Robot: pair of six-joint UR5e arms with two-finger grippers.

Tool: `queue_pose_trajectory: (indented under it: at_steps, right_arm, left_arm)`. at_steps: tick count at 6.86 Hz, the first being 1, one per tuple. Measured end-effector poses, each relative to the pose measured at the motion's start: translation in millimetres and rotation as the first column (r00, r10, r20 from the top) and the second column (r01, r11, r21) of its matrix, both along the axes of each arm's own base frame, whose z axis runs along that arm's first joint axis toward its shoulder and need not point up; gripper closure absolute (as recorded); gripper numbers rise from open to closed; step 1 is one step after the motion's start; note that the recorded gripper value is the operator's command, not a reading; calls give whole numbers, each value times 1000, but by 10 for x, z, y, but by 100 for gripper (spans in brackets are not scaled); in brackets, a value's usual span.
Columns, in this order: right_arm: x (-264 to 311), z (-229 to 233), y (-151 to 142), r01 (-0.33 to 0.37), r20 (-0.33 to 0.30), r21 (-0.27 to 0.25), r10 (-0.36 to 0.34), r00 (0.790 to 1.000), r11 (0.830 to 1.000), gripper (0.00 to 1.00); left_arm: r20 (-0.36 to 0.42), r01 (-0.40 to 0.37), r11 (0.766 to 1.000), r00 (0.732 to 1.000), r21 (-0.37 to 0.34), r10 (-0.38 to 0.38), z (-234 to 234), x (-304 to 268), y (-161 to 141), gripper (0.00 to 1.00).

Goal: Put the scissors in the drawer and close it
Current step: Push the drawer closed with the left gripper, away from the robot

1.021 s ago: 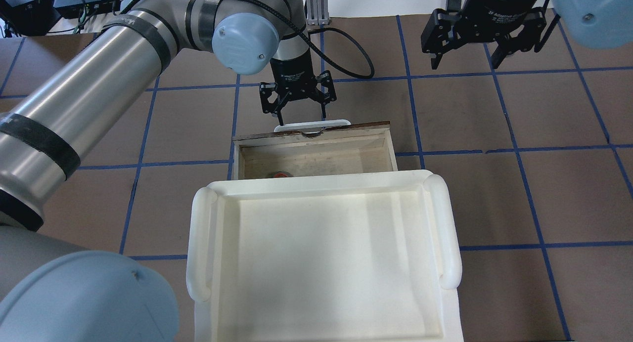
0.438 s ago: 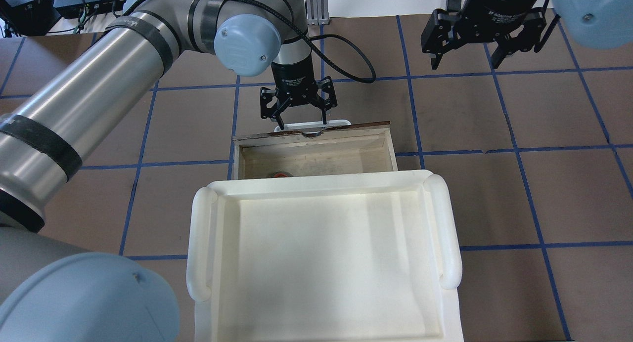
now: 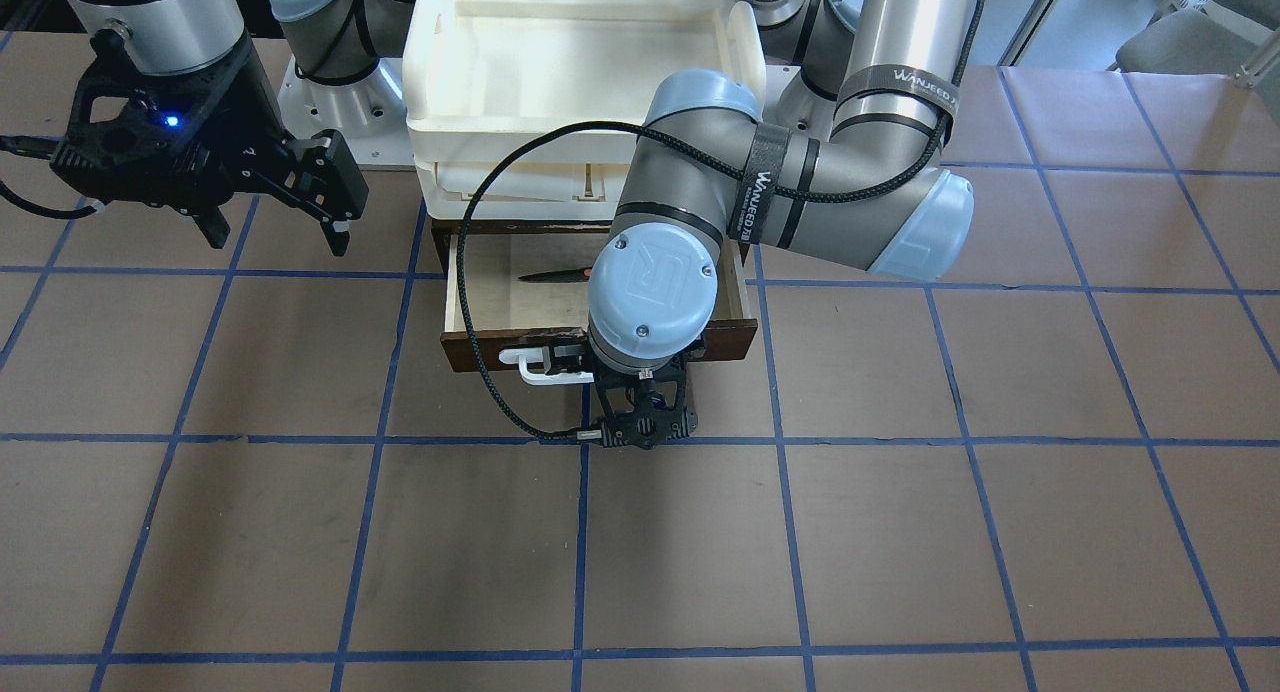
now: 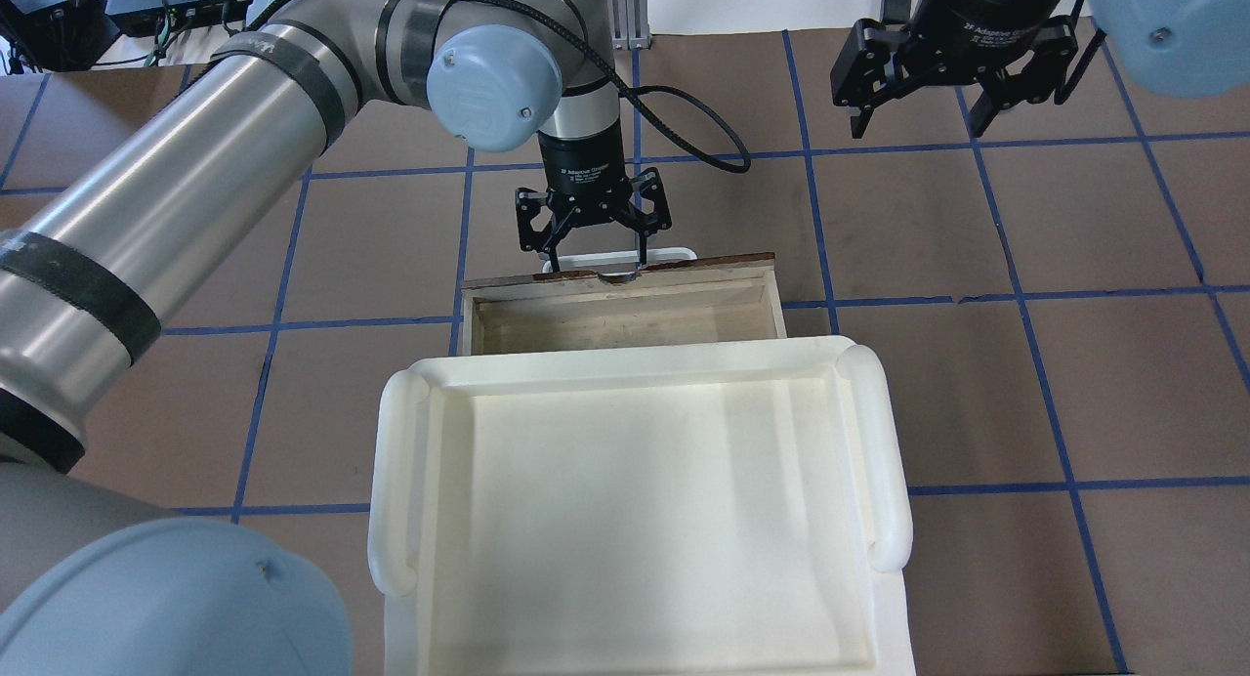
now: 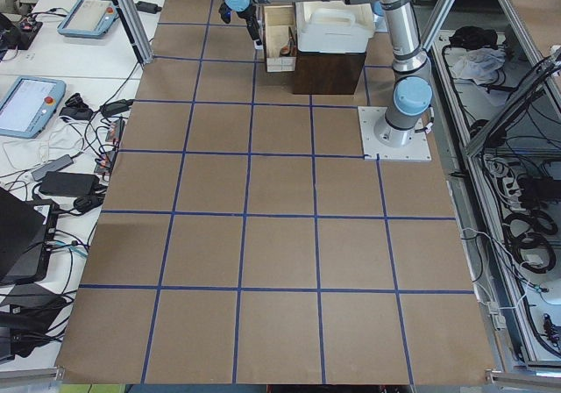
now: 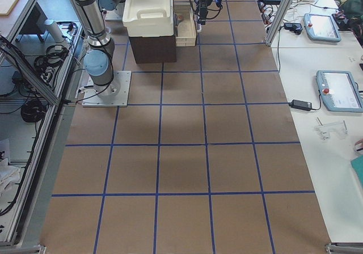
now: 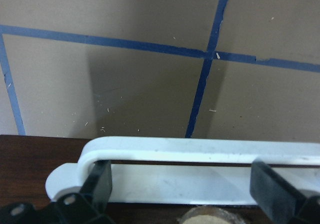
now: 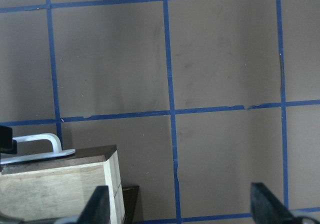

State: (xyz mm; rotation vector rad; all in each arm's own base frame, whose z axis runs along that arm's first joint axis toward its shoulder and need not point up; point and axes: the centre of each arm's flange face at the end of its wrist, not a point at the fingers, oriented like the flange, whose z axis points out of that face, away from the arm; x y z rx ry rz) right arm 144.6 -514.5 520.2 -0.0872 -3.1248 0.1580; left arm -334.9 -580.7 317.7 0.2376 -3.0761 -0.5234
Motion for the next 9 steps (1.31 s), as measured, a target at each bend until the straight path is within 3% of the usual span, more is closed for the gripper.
queue_pose_trajectory:
  at_steps: [9]
  right_arm:
    - [0, 4, -1, 0, 0, -2, 0, 1000, 1000, 0]
  left_arm:
    - [54, -35, 996, 998, 84, 30, -61, -213, 425, 0]
